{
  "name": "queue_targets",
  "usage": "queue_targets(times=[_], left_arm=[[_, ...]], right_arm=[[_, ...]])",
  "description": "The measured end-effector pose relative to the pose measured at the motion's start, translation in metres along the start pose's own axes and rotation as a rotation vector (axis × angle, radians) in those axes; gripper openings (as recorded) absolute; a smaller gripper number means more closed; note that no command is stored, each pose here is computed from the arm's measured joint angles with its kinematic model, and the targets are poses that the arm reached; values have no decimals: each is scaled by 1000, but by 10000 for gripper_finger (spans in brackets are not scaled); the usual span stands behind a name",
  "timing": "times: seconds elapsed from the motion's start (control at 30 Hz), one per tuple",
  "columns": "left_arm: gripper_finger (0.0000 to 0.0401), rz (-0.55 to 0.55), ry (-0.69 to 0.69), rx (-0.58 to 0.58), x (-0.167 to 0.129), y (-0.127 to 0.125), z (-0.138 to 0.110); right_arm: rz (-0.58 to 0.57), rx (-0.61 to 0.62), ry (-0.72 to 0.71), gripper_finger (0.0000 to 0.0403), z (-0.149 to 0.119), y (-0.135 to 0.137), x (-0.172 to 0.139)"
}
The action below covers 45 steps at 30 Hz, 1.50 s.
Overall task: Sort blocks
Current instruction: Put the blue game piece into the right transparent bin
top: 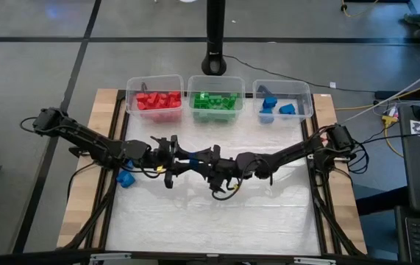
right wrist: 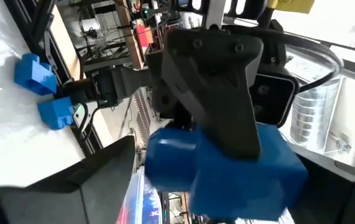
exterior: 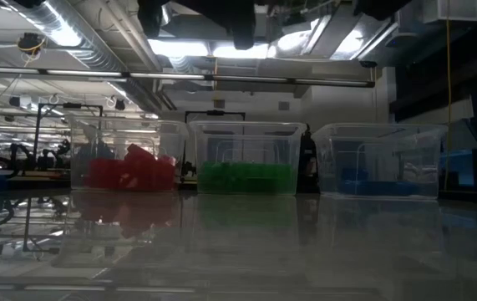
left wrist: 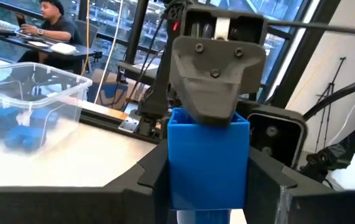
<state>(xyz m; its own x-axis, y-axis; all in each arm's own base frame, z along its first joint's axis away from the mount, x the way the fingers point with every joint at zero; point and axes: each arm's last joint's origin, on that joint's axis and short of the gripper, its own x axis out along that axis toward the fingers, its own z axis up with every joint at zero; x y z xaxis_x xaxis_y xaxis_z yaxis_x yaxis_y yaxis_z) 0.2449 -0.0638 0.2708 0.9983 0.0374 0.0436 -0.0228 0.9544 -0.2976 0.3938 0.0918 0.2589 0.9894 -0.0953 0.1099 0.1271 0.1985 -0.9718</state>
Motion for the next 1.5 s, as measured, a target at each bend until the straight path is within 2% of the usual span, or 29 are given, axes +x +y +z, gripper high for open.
queue_targets(times=[0.1, 0.27, 0.47, 0.6, 0.73, 0.87, 1.03, 1.2, 1.37, 1.5], left_arm=[[131, 2, 9, 3, 0, 0, -1], [131, -2, 9, 15, 0, 0, -1], [143, -1, 13, 30, 0, 0, -1], [167, 5, 4, 27, 0, 1, 0], [197, 21, 0, 32, 1, 5, 2], [218, 44, 1, 76, -6, 11, 11], [223, 79, 11, 101, -27, 18, 28], [223, 169, 82, 142, -50, 28, 35], [223, 297, 185, 133, -65, 38, 30], [224, 345, 262, 125, -68, 42, 22]], right_arm=[[2, 0, 1, 328, 0, 0, 2], [-2, -1, -2, 265, 1, 0, 1], [5, -9, -1, 264, 1, 1, 1], [15, -1, -6, 279, 1, 2, 1], [9, 8, 17, 269, 0, 2, 1], [-1, 13, 64, 264, -1, 1, 1], [-19, 15, 146, 276, -3, 1, 1], [-22, 8, 235, 266, -5, -5, -2], [0, 1, 350, 265, -9, -22, -11], [43, -10, 485, 272, -22, -37, -21]])
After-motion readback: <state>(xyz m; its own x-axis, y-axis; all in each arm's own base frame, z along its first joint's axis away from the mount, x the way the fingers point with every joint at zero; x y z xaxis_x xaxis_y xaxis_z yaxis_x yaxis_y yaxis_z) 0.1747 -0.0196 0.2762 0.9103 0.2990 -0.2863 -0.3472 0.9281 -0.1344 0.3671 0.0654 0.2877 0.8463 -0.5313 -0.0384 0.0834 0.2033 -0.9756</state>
